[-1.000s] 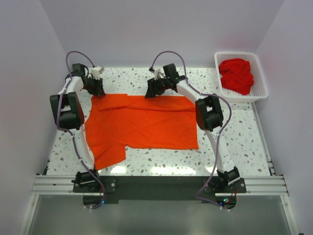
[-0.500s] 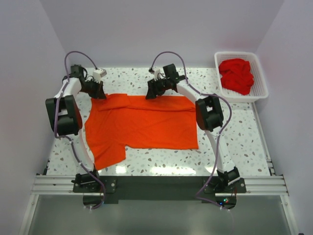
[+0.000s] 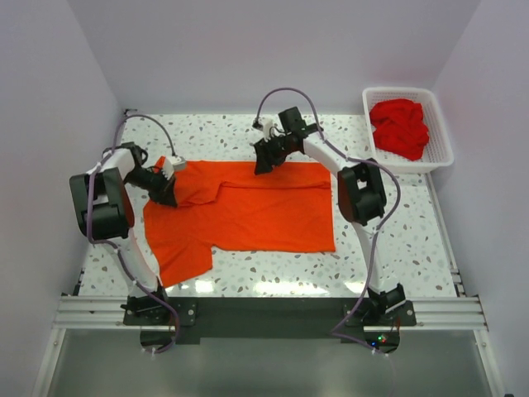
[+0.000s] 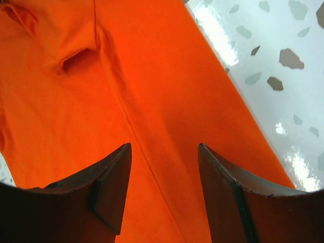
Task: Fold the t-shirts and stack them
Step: Fold the tshirt
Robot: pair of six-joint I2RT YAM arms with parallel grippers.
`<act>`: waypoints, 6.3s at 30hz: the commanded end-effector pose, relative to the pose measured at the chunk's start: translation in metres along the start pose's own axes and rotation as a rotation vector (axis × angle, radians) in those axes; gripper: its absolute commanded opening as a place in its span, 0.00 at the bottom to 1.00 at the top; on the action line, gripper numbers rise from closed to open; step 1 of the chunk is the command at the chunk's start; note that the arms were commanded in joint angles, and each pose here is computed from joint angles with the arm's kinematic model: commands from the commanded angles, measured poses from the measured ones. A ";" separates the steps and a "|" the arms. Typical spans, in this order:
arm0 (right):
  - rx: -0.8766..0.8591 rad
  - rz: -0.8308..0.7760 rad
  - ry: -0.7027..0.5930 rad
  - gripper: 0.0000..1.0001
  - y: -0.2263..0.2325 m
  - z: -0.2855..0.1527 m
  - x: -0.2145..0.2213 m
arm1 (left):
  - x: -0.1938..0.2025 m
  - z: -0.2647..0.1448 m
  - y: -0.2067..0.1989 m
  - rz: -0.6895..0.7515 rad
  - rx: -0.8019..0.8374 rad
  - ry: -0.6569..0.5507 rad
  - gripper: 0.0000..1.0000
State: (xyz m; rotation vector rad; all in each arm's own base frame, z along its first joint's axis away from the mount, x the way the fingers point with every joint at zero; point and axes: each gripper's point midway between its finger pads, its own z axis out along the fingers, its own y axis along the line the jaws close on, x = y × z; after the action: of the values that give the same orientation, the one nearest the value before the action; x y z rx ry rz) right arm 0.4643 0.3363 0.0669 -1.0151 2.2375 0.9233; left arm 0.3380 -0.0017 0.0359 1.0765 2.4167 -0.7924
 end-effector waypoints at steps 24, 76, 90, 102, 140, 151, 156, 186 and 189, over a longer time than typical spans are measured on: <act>0.291 -0.075 0.363 0.47 -0.073 -0.131 0.095 | 0.004 -0.036 -0.023 0.095 0.050 -0.010 0.25; -0.009 0.265 -0.066 0.52 0.089 -0.016 -0.020 | 0.002 -0.049 -0.032 -0.574 -0.166 -0.253 0.48; -0.019 0.442 -0.023 0.48 0.137 0.088 -0.007 | 0.023 -0.025 -0.008 -0.760 -0.195 -0.271 0.47; -0.082 0.466 -0.025 0.45 0.150 0.109 -0.008 | 0.030 -0.017 -0.005 -0.785 -0.188 -0.262 0.46; -0.160 0.480 -0.004 0.00 0.159 0.117 -0.001 | 0.011 -0.021 -0.009 -0.743 -0.221 -0.275 0.34; -0.167 0.484 -0.007 0.00 0.160 0.116 0.000 | 0.019 -0.008 -0.013 -0.769 -0.190 -0.238 0.36; -0.168 0.483 -0.011 0.00 0.160 0.116 -0.001 | 0.019 0.002 -0.017 -0.760 -0.193 -0.209 0.40; -0.157 0.510 -0.013 0.00 0.152 0.112 0.002 | 0.034 -0.007 -0.019 -0.798 -0.264 -0.155 0.39; -0.156 0.509 -0.014 0.00 0.152 0.111 0.002 | 0.038 -0.005 -0.018 -0.810 -0.269 -0.139 0.37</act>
State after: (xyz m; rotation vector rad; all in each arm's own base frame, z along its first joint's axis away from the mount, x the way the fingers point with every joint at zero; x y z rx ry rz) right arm 0.3591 0.4880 0.0370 -0.4878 2.5400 1.2744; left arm 0.3006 0.0060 0.0209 -0.0748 2.7129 -0.7352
